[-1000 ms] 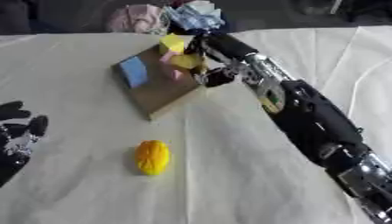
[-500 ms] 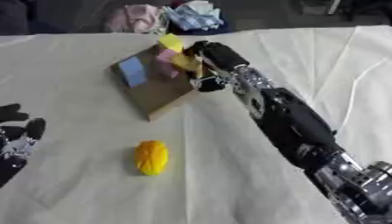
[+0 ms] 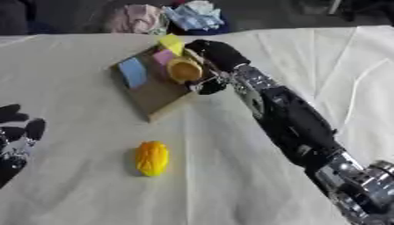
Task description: Pick up objects on the table and place them in the box.
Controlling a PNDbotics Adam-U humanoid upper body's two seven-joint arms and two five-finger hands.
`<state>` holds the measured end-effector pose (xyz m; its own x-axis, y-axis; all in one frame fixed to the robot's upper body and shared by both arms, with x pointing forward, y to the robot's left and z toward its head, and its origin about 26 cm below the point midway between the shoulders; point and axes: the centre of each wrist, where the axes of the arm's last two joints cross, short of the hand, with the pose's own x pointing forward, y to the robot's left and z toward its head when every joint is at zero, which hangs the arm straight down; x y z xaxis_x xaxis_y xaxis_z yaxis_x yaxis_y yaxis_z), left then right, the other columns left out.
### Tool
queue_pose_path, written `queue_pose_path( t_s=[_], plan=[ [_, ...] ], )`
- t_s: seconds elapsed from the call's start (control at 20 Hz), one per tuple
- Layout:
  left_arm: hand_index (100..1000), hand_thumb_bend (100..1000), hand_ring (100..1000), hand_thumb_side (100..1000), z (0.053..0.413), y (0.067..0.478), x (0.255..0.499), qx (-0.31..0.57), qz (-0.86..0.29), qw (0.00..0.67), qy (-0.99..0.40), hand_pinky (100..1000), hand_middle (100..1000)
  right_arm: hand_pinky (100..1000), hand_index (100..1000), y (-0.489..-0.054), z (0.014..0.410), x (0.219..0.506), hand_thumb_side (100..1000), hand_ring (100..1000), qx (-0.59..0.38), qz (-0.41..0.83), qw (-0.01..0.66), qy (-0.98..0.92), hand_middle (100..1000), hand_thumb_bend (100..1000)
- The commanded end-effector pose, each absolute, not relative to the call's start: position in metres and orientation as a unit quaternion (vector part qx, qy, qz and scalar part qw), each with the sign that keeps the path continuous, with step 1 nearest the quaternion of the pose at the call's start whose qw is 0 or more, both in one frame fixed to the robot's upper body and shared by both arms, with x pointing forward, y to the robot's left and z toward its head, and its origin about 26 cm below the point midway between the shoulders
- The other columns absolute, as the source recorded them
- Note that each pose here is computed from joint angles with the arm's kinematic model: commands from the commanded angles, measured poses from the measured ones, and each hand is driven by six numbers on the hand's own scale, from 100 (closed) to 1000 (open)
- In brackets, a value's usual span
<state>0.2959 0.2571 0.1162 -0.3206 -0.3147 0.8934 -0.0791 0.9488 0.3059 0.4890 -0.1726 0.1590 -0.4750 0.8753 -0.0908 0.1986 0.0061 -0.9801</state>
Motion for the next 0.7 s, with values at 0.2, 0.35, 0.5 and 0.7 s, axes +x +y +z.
queue_pose_path(
  t_s=[0.2,0.35,0.5,0.7],
  plan=[
    [785,578,561,496,0.121,0.260,0.296,0.129,-0.102,0.562,-0.810,695,636,808,968,-0.183,0.227,0.478,380,857,-0.425,0.518,0.252,-0.698,891,356],
    [785,578,561,496,0.122,0.262,0.295,0.135,-0.099,0.562,-0.810,695,636,777,937,-0.189,0.248,0.460,368,815,-0.386,0.516,0.242,-0.725,814,293],
    [784,578,561,495,0.122,0.263,0.295,0.139,-0.097,0.562,-0.809,695,636,771,920,-0.190,0.251,0.441,368,799,-0.326,0.568,0.239,-0.717,785,261],
    [784,578,561,496,0.122,0.264,0.296,0.140,-0.097,0.562,-0.809,695,636,770,892,-0.183,0.239,0.423,357,795,-0.238,0.655,0.237,-0.677,776,215]
  ],
)
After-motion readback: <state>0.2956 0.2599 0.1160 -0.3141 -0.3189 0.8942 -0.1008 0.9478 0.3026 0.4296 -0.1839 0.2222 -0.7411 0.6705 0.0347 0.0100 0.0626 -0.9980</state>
